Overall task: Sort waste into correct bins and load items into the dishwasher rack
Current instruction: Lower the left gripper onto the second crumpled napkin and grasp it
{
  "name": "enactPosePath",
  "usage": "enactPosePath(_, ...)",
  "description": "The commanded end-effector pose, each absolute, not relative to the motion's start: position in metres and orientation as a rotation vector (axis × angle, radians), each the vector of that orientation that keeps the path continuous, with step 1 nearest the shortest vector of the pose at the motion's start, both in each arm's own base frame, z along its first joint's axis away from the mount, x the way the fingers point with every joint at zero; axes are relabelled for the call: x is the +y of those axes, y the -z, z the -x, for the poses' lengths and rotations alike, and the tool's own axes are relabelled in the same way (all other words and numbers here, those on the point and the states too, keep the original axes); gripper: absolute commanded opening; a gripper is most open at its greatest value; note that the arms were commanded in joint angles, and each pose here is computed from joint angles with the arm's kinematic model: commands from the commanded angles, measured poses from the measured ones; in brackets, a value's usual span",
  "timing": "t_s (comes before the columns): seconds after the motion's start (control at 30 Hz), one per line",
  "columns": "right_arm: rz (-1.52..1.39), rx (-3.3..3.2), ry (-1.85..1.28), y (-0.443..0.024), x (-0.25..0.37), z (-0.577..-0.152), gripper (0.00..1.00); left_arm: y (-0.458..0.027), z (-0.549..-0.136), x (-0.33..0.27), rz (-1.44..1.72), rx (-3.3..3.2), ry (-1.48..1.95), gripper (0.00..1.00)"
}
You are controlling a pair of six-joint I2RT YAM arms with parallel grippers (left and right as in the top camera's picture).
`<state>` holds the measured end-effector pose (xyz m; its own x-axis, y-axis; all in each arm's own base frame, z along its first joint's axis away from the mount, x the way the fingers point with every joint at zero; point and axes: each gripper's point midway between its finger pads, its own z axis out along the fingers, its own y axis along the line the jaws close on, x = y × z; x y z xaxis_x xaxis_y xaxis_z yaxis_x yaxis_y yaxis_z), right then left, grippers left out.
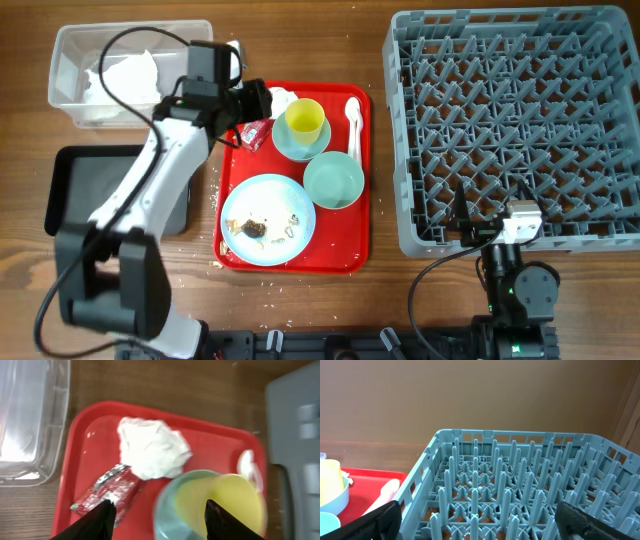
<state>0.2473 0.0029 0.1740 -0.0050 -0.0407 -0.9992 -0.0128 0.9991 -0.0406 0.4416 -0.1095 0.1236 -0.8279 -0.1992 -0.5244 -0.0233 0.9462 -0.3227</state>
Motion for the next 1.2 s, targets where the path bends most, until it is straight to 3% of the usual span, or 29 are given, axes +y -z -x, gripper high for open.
enactPosePath(0.0,0.047,1.568,0.035,-0.176,0.002,-0.247,1.0,-0.088,-0.446,-0.094,0.174,2.585,0.296,0.57)
enactPosePath(0.27,0.047,1.568,0.035,-0.176,0.002,-0.247,1.0,-0.069,-0.448,-0.085,0.191,2.616,0.237,0.5)
enactPosePath(1.07,0.046,1.568,0.035,-0.176,0.002,-0.247,1.0,0.016,-0.437,-0.094,0.036,2.782,0.175,0.49)
enactPosePath(1.17,0.047,1.568,0.035,-0.176,0.002,-0.247,1.0,0.019,-0.433,-0.094,0.037,2.803,0.174,0.35)
